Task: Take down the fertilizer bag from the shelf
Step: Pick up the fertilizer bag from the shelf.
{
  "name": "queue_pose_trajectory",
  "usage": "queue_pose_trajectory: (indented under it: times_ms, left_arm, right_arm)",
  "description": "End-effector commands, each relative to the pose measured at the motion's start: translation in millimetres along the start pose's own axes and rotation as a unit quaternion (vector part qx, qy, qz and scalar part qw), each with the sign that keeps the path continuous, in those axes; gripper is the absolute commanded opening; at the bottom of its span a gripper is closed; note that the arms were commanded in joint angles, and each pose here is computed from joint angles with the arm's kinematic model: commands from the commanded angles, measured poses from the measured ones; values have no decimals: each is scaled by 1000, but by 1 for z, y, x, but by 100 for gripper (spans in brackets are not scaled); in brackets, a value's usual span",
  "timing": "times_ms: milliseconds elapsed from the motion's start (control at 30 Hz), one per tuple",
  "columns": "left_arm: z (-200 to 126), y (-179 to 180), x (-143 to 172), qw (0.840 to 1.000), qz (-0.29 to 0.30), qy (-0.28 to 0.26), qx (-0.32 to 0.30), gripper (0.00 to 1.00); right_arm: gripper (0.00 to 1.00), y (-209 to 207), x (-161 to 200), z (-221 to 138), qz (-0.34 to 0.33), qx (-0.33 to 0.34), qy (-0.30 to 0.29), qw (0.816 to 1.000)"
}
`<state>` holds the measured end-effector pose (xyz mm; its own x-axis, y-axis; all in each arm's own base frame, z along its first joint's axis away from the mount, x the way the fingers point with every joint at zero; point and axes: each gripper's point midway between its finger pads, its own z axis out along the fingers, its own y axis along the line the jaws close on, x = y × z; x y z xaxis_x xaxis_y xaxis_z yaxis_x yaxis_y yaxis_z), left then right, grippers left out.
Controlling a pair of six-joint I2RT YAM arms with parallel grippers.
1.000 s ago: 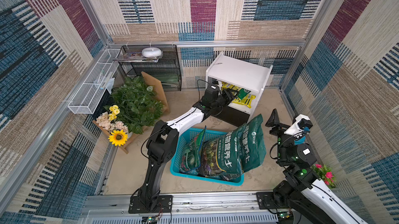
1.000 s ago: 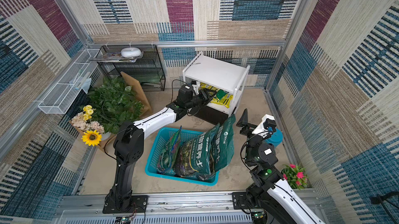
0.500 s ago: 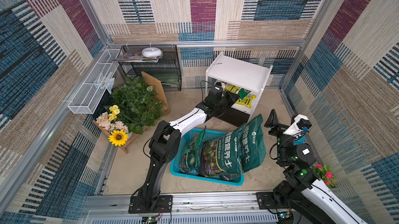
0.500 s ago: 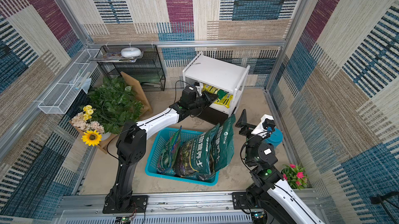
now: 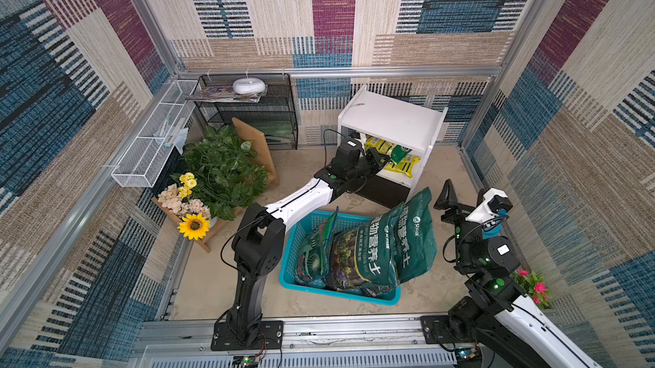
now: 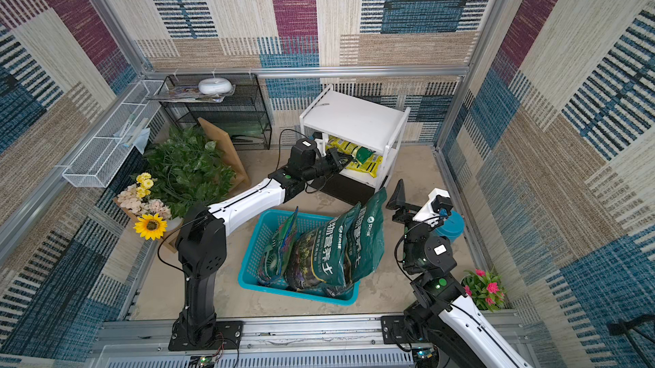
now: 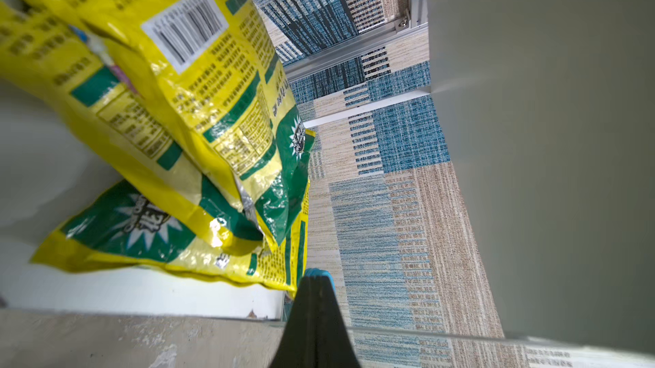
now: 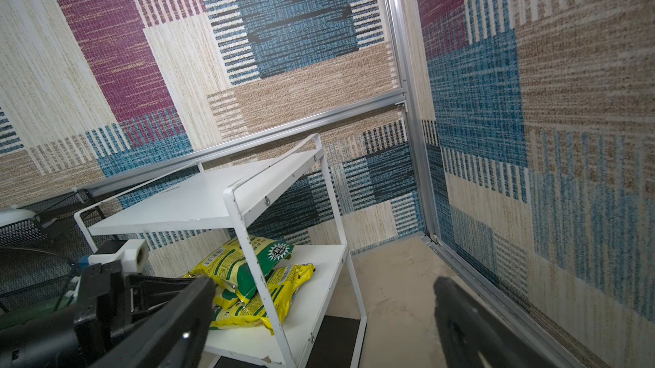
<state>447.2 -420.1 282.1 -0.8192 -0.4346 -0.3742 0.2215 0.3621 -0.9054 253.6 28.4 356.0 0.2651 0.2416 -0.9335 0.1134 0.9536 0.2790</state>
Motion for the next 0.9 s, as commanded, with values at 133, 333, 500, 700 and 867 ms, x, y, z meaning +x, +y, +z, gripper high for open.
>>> queue_pose_trajectory:
  times_ms: [133,333,500,700,867]
  left_arm:
    - [8,-14,3,999,11,21,26,36]
    - [24,1,11,1000,-8,28,-4,46]
    - [21,7,9,1000,-13,16,-23,52]
    - [29,0,20,999,-8,30,-19,57]
    - [40,-3,32,999,-9,44,-14,57]
  right_arm:
    - [99,2,1,1,4,-5,1,1000]
    - [99,-2,1,1,0,7,-4,1000]
    - [99,0,-2,4,-5,9,-6,1000]
    - [99,-1,-1,4,-6,10,-3,1000]
    - [99,-2,-2,1,3,5,-8,1000]
